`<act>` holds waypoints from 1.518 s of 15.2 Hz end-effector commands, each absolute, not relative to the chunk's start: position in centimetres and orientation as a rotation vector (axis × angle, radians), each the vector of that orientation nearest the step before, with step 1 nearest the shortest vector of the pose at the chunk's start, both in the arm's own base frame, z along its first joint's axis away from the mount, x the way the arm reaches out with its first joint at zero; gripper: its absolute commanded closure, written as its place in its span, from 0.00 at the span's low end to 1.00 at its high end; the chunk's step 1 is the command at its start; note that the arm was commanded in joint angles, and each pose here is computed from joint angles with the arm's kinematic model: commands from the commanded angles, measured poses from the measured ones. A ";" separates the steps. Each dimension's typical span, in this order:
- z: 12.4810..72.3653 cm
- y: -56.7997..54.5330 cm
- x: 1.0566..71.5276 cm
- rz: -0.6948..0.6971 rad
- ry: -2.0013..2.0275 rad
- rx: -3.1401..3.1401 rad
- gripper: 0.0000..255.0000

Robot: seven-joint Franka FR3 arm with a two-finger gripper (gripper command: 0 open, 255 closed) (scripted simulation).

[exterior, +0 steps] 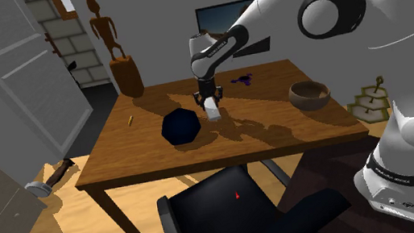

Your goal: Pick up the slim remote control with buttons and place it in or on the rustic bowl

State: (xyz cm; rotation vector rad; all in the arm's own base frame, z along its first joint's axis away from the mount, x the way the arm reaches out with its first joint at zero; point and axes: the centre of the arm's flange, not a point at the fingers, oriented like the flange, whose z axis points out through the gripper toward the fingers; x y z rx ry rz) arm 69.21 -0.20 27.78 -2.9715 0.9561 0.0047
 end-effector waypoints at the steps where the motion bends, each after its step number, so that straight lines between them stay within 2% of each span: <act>1: 28.9 -0.2 69.3 0.005 0.956 -2.971 1.00; 23: 40.3 -0.2 69.3 0.005 0.956 -2.971 1.00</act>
